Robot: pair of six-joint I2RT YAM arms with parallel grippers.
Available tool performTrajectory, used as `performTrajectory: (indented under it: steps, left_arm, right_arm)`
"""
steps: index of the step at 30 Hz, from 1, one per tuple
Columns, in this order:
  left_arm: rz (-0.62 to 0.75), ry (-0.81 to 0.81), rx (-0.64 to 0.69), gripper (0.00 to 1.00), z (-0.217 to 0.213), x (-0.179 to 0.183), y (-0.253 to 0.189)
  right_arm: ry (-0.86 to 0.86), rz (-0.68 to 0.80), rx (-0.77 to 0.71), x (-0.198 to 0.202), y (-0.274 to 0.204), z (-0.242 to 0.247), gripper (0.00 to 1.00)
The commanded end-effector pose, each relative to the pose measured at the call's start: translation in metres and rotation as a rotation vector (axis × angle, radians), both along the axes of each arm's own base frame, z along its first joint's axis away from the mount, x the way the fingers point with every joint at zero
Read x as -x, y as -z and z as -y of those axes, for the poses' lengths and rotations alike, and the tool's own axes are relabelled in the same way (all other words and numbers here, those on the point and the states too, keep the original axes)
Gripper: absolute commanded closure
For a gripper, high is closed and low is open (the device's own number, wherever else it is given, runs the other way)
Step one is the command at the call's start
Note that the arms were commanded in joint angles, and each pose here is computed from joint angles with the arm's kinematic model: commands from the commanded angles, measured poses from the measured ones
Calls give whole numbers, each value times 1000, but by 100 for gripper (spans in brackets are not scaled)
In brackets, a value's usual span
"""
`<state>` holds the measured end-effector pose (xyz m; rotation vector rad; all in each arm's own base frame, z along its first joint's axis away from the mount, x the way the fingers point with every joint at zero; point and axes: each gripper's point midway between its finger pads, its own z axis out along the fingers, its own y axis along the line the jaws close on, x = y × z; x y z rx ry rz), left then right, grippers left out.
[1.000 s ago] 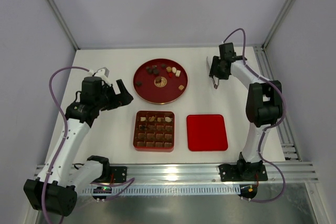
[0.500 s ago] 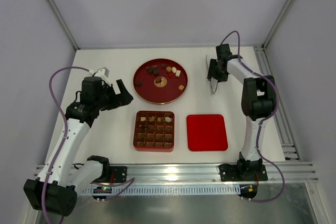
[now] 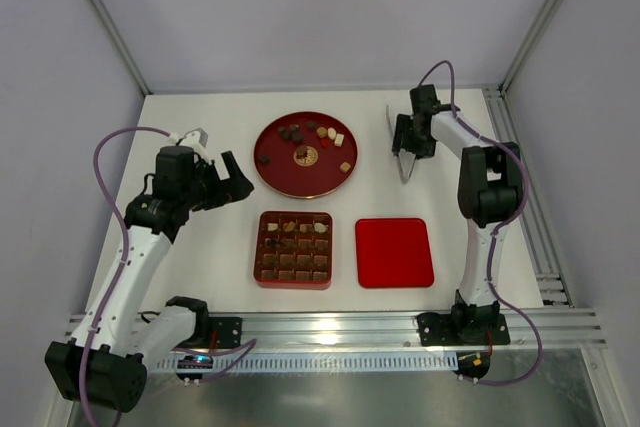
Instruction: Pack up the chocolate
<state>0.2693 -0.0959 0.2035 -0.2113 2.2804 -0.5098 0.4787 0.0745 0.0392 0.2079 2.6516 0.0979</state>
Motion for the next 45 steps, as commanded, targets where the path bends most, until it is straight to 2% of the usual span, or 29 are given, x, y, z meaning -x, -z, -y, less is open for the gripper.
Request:
performTrajectory:
  steps: [1, 8, 13, 16, 18, 19, 21, 23, 24, 26, 27, 29, 33, 35, 40, 45]
  left_arm:
    - [34, 11, -1, 0, 1, -3, -5]
    - [33, 17, 3, 0, 2, -5, -6]
    - [40, 62, 45, 0, 13, -7, -17]
    - [67, 94, 94, 0, 30, -12, -33]
    - [49, 171, 93, 0, 64, -8, -32]
    - [81, 157, 68, 0, 71, -13, -42]
    - [66, 213, 84, 0, 103, -7, -40]
    - [82, 234, 117, 0, 122, -9, -43]
    - [62, 270, 125, 0, 138, -4, -37]
    - [75, 303, 129, 0, 157, -3, -39]
    - [72, 321, 130, 0, 166, -1, -37]
    - [65, 376, 149, 0, 193, 7, -33]
    - [13, 434, 179, 0, 225, 17, -13]
    - [-8, 474, 185, 0, 244, 24, -4]
    - [-73, 487, 171, 0, 266, 28, 21]
    - [-130, 481, 160, 0, 275, 25, 49]
  right_arm:
    - [-11, 39, -12, -14, -14, -2, 32]
    - [-31, 31, -47, -12, -21, -8, 20]
    - [-21, 66, -63, -5, -48, -5, 19]
    - [2, 106, -90, 12, -74, 6, 19]
    - [18, 89, -128, 37, -73, 9, 20]
    - [47, 133, -147, 45, -92, 17, 21]
    - [71, 118, -153, 72, -87, 23, 24]
    - [90, 158, -152, 92, -103, 26, 27]
    - [103, 112, -148, 113, -86, 28, 29]
    - [103, 137, -177, 133, -90, 24, 32]
    - [122, 92, -170, 153, -72, 27, 33]
    - [143, 102, -144, 170, -68, 33, 36]
    - [176, 11, -121, 210, -29, 39, 44]
    - [184, -16, -121, 222, -16, 38, 50]
    - [202, -22, -111, 225, -22, 40, 52]
    - [194, -87, -125, 239, -8, 31, 56]
